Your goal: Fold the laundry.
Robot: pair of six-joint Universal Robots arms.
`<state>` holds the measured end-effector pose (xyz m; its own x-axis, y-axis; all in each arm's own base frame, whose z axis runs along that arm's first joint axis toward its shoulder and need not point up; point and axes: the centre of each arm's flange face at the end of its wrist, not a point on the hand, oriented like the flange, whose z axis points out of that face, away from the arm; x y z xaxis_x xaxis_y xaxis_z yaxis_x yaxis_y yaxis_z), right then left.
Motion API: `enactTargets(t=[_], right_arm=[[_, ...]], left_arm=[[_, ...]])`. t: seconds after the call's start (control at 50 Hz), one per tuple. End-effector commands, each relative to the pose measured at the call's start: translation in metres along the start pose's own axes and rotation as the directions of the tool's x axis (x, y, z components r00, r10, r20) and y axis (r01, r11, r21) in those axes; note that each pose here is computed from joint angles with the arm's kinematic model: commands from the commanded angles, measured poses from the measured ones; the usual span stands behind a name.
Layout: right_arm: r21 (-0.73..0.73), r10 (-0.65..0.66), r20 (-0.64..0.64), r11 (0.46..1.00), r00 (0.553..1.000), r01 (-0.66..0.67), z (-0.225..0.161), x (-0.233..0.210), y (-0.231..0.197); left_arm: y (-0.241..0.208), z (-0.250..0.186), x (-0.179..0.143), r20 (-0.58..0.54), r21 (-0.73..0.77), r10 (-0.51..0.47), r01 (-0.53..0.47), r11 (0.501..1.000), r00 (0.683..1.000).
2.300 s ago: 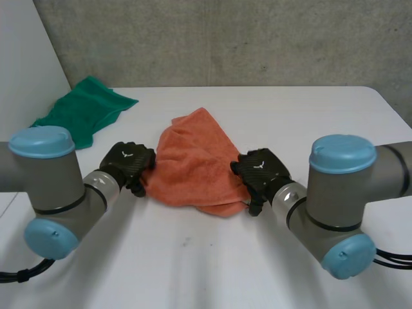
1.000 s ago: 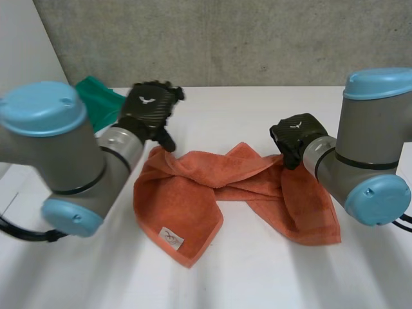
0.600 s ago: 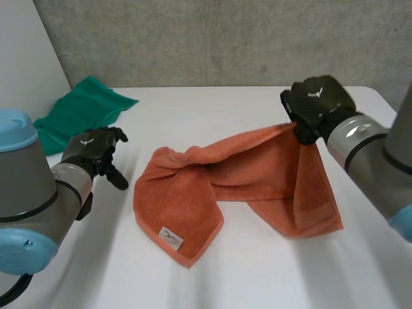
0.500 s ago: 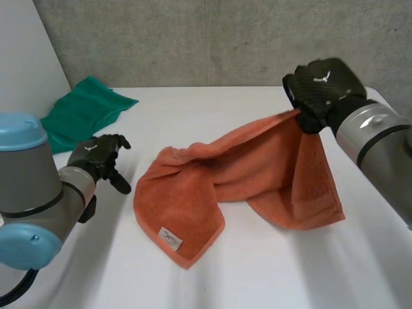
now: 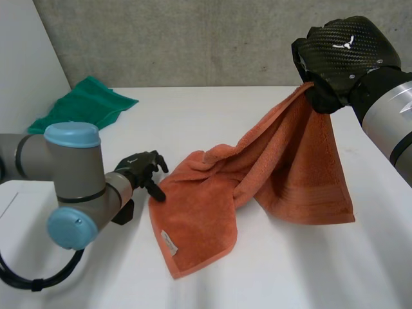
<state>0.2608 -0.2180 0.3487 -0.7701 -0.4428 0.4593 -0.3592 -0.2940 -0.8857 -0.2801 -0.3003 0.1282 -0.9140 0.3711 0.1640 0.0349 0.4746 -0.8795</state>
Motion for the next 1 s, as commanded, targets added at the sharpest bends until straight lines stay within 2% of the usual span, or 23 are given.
enactTargets(t=[0.02, 0.24, 0.32, 0.4, 0.42, 0.46, 0.48, 0.54, 0.56, 0.62, 0.64, 0.7, 0.78, 0.8, 0.84, 0.86, 0.92, 0.94, 0.98, 1.0], right_arm=[[-0.025, 0.004, 0.012, 1.0, 1.0, -0.004, 0.0, -0.001, 0.008], [-0.057, -0.006, 0.03, 0.998, 1.0, 0.008, 0.009, -0.005, 0.019], [-0.073, -0.026, 0.039, 0.997, 0.999, 0.029, 0.026, -0.008, 0.03], [-0.066, -0.029, 0.011, 0.997, 1.0, 0.029, 0.056, -0.003, 0.034], [-0.059, -0.03, 0.004, 0.998, 1.0, 0.03, 0.063, -0.002, 0.034], [-0.024, -0.032, -0.039, 0.999, 0.999, 0.031, 0.085, 0.007, 0.03], [-0.008, -0.029, -0.058, 1.0, 0.998, 0.028, 0.092, 0.012, 0.027], [0.068, -0.008, -0.161, 0.998, 0.987, 0.019, 0.117, 0.031, 0.011], [0.094, 0.002, -0.192, 0.995, 0.981, 0.017, 0.122, 0.037, 0.006], [0.22, 0.04, -0.289, 0.975, 0.956, 0.026, 0.137, 0.057, -0.019], [0.25, 0.047, -0.304, 0.968, 0.952, 0.032, 0.138, 0.06, -0.026], [0.317, 0.067, -0.328, 0.947, 0.942, 0.043, 0.138, 0.067, -0.043], [0.324, 0.081, -0.311, 0.946, 0.947, 0.025, 0.135, 0.063, -0.045], [0.301, 0.085, -0.296, 0.954, 0.951, 0.008, 0.133, 0.061, -0.039], [0.249, 0.077, -0.256, 0.968, 0.964, -0.011, 0.131, 0.053, -0.024], [0.218, 0.071, -0.229, 0.976, 0.971, -0.019, 0.129, 0.048, -0.015], [0.132, 0.053, -0.133, 0.991, 0.99, -0.036, 0.118, 0.029, 0.008], [0.111, 0.05, -0.105, 0.993, 0.993, -0.038, 0.114, 0.024, 0.013], [0.019, 0.053, -0.018, 0.998, 0.998, -0.053, 0.098, 0.008, 0.031], [-0.019, 0.058, 0.01, 0.998, 0.998, -0.058, 0.092, 0.002, 0.037]], left_arm=[[0.0, 0.018, 0.012, -0.03, 0.026, 0.025, -0.024, 0.999, 0.999], [0.0, 0.034, 0.027, -0.064, 0.088, 0.136, -0.131, 0.988, 0.989], [-0.03, 0.039, 0.028, -0.031, 0.2, 0.164, -0.154, 0.968, 0.986], [-0.082, 0.034, 0.029, 0.028, 0.36, 0.155, -0.154, 0.92, 0.988], [-0.111, 0.026, 0.031, 0.044, 0.447, 0.143, -0.147, 0.882, 0.989], [-0.136, 0.018, 0.033, 0.05, 0.529, 0.134, -0.14, 0.837, 0.99], [-0.164, 0.008, 0.036, 0.051, 0.619, 0.126, -0.13, 0.775, 0.991], [-0.197, -0.009, 0.037, 0.056, 0.721, 0.11, -0.116, 0.683, 0.992], [-0.219, -0.021, 0.036, 0.061, 0.783, 0.098, -0.108, 0.612, 0.993], [-0.243, -0.039, 0.034, 0.072, 0.848, 0.072, -0.099, 0.52, 0.995], [-0.253, -0.05, 0.033, 0.08, 0.875, 0.054, -0.096, 0.474, 0.995], [-0.263, -0.064, 0.033, 0.085, 0.899, 0.031, -0.09, 0.429, 0.996], [-0.249, -0.07, 0.031, 0.091, 0.881, 0.034, -0.097, 0.464, 0.995], [-0.236, -0.068, 0.029, 0.094, 0.861, 0.039, -0.101, 0.499, 0.995], [-0.223, -0.066, 0.028, 0.097, 0.839, 0.042, -0.105, 0.533, 0.994], [-0.207, -0.063, 0.026, 0.103, 0.808, 0.047, -0.111, 0.578, 0.994], [-0.178, -0.063, 0.022, 0.113, 0.751, 0.055, -0.122, 0.649, 0.992], [-0.158, -0.063, 0.018, 0.121, 0.709, 0.061, -0.129, 0.694, 0.991], [-0.137, -0.063, 0.015, 0.132, 0.661, 0.077, -0.145, 0.736, 0.988], [-0.115, -0.063, 0.011, 0.148, 0.607, 0.098, -0.169, 0.776, 0.984]])
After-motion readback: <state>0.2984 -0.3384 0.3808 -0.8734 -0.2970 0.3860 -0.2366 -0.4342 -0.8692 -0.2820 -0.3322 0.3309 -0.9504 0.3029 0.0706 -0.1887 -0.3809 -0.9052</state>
